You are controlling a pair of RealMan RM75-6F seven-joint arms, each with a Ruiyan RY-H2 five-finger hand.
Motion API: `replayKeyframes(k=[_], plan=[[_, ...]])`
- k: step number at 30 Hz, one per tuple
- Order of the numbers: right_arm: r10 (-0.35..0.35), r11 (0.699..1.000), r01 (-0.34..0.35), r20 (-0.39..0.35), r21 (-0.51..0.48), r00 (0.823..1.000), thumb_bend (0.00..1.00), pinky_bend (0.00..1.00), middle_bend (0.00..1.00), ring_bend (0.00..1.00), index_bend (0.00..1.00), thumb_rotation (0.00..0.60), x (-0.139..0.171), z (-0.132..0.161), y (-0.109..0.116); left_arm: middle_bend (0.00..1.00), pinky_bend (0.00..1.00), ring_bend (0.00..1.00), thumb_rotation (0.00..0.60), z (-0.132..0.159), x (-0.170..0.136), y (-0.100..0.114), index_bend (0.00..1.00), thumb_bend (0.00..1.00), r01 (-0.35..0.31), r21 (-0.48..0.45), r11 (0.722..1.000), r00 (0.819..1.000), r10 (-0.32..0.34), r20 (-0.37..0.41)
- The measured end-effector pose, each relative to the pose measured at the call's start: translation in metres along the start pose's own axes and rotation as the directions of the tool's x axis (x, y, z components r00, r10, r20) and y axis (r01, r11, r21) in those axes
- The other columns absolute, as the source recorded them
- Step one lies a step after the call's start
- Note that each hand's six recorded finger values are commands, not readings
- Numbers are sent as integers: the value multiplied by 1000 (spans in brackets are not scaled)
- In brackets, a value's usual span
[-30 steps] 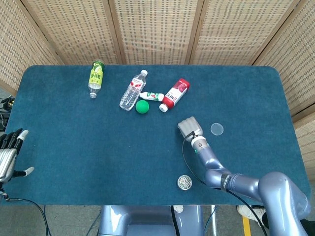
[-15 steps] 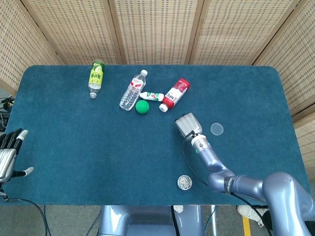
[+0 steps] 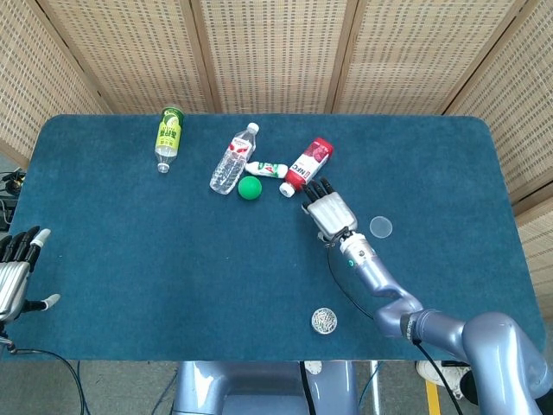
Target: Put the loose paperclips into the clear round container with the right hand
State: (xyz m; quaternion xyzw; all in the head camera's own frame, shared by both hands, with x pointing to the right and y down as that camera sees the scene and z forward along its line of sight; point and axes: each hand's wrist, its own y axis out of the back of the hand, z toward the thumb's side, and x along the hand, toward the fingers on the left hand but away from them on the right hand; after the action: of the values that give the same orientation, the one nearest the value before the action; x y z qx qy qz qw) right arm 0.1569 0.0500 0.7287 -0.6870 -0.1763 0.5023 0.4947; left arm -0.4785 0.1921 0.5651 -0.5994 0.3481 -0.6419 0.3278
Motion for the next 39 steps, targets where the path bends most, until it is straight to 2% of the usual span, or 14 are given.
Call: replayKeyframes(k=[4,16,23,34,39], plan=[[-2,1000,2,-4,-14,1000,189,0,41,0,436,600,-4,3,-4,0,0,0,600,-1,1,-1,0,0,1,0,1000,1000,-1,-4],[39,999,-40,-24,-14,999,289,0,41,0,497,600,-13,13,-24,0,0,0,600,-2,3,-2,0,0,7,2,1000,1000,-7,-9],[64,998,-65,-36,-15,997,357,0,41,0,500,600,-14,15,-32,0,0,0,600,-1,3,-3,0,0,9,3,1000,1000,-9,-8],[103,995,-102,-50,20,993,365,0,41,0,500,600,-11,7,-33,0,0,0,600,-1,3,-4,0,0,13,4,1000,1000,-13,-6],[132,989,-127,-70,69,989,366,0,41,0,500,600,-6,4,-37,0,0,0,600,0,3,-4,0,0,10,5,1000,1000,-10,-5]])
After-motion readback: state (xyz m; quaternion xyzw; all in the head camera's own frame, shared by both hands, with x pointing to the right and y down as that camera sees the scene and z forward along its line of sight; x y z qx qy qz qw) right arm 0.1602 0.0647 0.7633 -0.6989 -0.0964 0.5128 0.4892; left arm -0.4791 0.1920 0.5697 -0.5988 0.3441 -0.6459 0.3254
